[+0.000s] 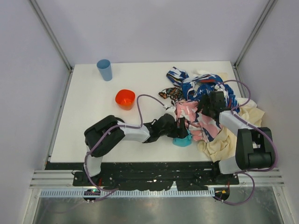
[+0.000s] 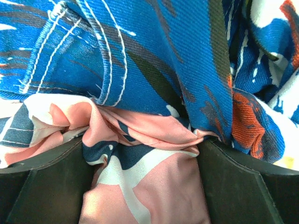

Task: Pick out a specific cloth from the pile

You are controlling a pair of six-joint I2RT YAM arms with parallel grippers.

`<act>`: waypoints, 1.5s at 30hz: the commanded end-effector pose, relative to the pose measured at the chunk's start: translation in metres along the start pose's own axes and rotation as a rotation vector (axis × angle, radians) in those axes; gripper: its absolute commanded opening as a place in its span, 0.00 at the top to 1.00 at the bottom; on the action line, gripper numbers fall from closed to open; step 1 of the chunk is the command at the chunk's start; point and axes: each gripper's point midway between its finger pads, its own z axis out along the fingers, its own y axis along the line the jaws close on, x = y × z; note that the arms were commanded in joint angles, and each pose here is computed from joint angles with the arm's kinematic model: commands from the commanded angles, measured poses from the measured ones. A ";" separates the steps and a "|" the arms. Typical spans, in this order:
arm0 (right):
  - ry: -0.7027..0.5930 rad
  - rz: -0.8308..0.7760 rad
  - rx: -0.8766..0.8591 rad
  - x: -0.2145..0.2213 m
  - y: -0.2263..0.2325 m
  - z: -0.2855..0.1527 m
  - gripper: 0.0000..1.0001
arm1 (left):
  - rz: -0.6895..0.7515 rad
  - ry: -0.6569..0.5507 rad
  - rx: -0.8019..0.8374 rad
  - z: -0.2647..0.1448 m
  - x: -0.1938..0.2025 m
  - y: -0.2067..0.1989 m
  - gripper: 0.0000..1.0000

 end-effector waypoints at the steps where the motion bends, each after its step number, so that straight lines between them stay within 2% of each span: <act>1: 0.172 0.003 0.045 0.055 -0.019 0.004 0.16 | -0.028 0.070 0.035 0.011 0.021 -0.005 0.28; 2: 0.170 0.005 0.044 0.054 -0.019 0.004 0.16 | -0.028 0.074 0.049 0.012 0.020 -0.009 0.39; 3: 0.175 0.004 0.045 0.055 -0.020 0.005 0.16 | -0.026 0.074 0.060 0.011 0.020 -0.012 0.56; 4: 0.173 0.005 0.045 0.055 -0.019 0.005 0.16 | -0.018 0.076 0.068 0.010 0.021 -0.014 0.75; 5: 0.172 0.007 0.041 0.054 -0.019 0.005 0.16 | -0.015 0.076 0.071 0.007 0.019 -0.016 1.00; 8: 0.174 0.024 0.039 0.054 -0.022 0.006 0.19 | 0.012 0.011 0.067 -0.024 0.001 -0.017 1.00; 12: 0.192 0.036 0.036 0.059 -0.023 0.007 0.24 | 0.092 -0.202 0.006 -0.094 -0.048 -0.010 1.00; 16: 0.205 0.069 0.069 0.060 -0.035 0.011 0.37 | 0.200 -0.432 -0.088 -0.187 -0.108 -0.007 1.00; 17: 0.206 0.069 0.083 0.060 -0.038 0.011 0.43 | 0.213 -0.490 -0.119 -0.208 -0.120 -0.003 1.00; 20: 0.227 0.075 0.104 0.064 -0.041 0.013 0.50 | 0.208 -0.658 -0.175 -0.264 -0.150 0.006 1.00; 25: 0.220 0.078 0.105 0.063 -0.042 0.012 0.46 | 0.176 -0.804 -0.179 -0.317 -0.170 0.011 1.00; 28: 0.224 0.078 0.105 0.063 -0.042 0.012 0.47 | 0.221 -0.866 -0.194 -0.344 -0.191 0.000 1.00; 32: 0.224 0.078 0.105 0.063 -0.042 0.012 0.49 | 0.287 -0.953 -0.165 -0.384 -0.227 -0.032 1.00; 37: 0.222 0.075 0.101 0.063 -0.041 0.012 0.47 | 0.391 -0.963 -0.028 -0.409 -0.253 -0.085 1.00; 39: 0.214 0.072 0.094 0.060 -0.040 0.011 0.44 | 0.417 -0.972 0.017 -0.421 -0.260 -0.102 1.00; 44: 0.160 0.031 0.021 0.049 -0.030 0.006 0.28 | 0.448 -0.999 0.029 -0.439 -0.272 -0.114 1.00; 45: 0.156 0.029 -0.048 0.048 -0.019 0.000 0.22 | 0.451 -1.008 0.020 -0.443 -0.275 -0.114 1.00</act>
